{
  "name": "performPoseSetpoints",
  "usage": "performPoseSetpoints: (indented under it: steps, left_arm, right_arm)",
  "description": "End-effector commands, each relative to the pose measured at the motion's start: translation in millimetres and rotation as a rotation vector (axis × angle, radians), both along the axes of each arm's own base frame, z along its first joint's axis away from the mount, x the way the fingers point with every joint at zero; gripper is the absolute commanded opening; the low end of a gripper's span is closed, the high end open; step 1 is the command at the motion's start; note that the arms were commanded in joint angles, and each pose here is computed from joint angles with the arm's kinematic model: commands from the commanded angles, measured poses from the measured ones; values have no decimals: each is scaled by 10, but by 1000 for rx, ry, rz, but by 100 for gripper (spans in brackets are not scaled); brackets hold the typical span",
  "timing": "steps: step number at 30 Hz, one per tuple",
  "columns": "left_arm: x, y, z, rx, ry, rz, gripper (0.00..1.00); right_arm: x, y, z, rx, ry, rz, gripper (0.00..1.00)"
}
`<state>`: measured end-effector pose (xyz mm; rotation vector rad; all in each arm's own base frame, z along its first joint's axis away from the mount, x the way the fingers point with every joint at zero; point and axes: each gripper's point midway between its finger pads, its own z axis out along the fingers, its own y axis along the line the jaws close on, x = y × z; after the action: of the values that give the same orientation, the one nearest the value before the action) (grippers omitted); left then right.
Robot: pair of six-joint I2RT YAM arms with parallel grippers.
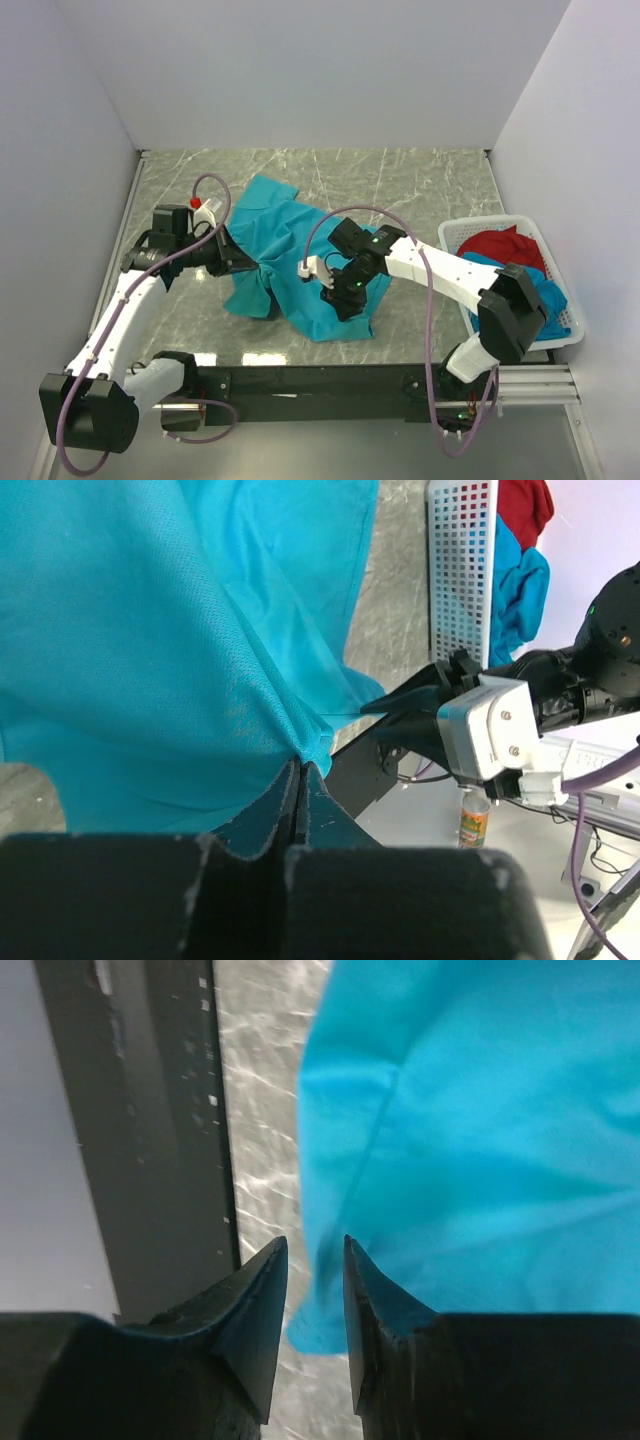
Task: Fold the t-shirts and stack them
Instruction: Flatten the tshirt out
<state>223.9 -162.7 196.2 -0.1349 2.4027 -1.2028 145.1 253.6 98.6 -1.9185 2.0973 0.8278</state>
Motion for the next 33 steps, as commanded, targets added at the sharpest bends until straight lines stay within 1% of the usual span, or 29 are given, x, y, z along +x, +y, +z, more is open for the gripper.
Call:
performPoseSetpoints:
  steps: [1,4,5,6,7,8,9,10,11,12,13,16,24,29,33]
  left_arm:
    - [-21,16,17,17,-47,-19,0]
    - [-37,24,10,24,-46,-21,0]
    - [-44,29,7,27,-48,-20,1]
    - [-48,29,10,27,-52,-20,0]
    - [-53,26,3,25,-50,-22,0]
    - [-65,20,-15,20,-44,-26,1]
    - [-67,17,-23,18,-43,-28,0]
    - [-66,15,-32,17,-41,-29,0]
    - [-65,9,-47,16,-39,-31,1]
    - [-60,1,-50,11,-36,-35,1]
    - [-62,-2,-53,8,-33,-36,0]
    - [-55,-12,-72,6,-30,-42,1]
    - [-114,2,-99,11,-31,-40,0]
    - [-121,-1,-112,10,-29,-43,1]
    - [-115,-3,-117,9,-28,-45,1]
  right_arm:
    - [-84,156,175,56,30,15,37]
    - [29,9,229,28,-46,-33,37]
    - [93,-101,318,47,-83,-61,37]
    - [76,-238,262,32,-88,-68,38]
    - [40,-363,242,22,-108,-28,38]
    - [45,-500,289,29,-145,-32,39]
    - [-18,-650,182,1,-147,-24,40]
    - [-17,-728,209,23,-206,-5,41]
    - [-10,-794,175,24,-231,-3,41]
    - [-71,-911,27,-1,-227,9,41]
    - [-27,-909,23,27,-295,44,42]
    - [42,-873,-108,66,-361,64,42]
    - [282,-609,-216,91,-370,66,42]
    - [220,-438,-177,114,-357,97,41]
    - [178,-417,-55,144,-355,111,40]
